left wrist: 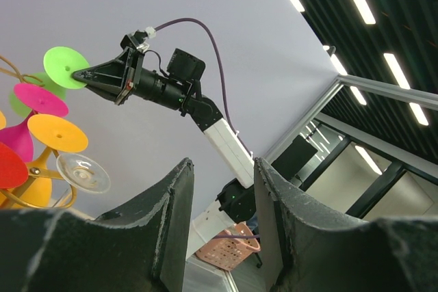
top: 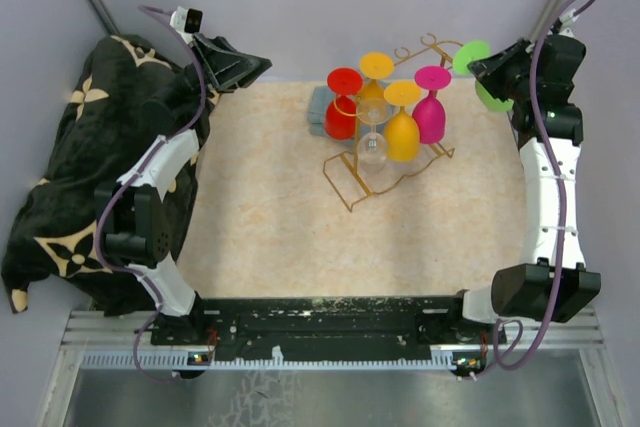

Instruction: Place the wine glass upside down on the wine glass rack

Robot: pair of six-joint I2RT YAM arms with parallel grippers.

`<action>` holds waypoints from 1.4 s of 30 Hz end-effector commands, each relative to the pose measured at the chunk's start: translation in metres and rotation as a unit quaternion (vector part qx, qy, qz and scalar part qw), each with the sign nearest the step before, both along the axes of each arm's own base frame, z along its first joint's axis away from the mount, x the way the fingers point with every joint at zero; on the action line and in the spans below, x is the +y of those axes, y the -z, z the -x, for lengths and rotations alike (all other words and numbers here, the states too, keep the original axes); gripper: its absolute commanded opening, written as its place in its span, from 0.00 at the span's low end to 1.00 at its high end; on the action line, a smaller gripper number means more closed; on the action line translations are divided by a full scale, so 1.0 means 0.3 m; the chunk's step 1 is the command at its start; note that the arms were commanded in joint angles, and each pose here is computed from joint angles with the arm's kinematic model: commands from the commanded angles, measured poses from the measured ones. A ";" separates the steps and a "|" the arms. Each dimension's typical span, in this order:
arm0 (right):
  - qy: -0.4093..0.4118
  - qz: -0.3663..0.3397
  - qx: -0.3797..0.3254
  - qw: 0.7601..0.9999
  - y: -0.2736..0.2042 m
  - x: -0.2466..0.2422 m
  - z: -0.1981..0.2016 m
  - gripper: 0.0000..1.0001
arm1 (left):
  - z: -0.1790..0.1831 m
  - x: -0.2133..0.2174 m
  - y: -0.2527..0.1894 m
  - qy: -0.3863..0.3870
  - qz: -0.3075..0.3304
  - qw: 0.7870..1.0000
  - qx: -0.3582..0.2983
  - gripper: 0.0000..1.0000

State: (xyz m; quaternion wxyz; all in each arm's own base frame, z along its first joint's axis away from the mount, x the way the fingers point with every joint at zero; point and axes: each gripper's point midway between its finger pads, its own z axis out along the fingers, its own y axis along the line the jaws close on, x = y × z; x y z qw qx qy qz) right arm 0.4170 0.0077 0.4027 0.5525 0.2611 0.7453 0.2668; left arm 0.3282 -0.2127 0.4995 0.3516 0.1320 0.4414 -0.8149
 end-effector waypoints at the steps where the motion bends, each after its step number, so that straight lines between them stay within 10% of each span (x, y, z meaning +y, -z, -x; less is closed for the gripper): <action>1: -0.014 -0.023 -0.013 1.000 -0.025 0.013 -0.003 0.00 | 0.129 0.016 -0.030 0.002 0.013 0.994 -0.107 0.46; 42: -0.070 -0.170 -0.020 0.983 0.039 0.044 -0.071 0.00 | 0.115 0.011 -0.026 0.000 0.008 0.995 -0.104 0.46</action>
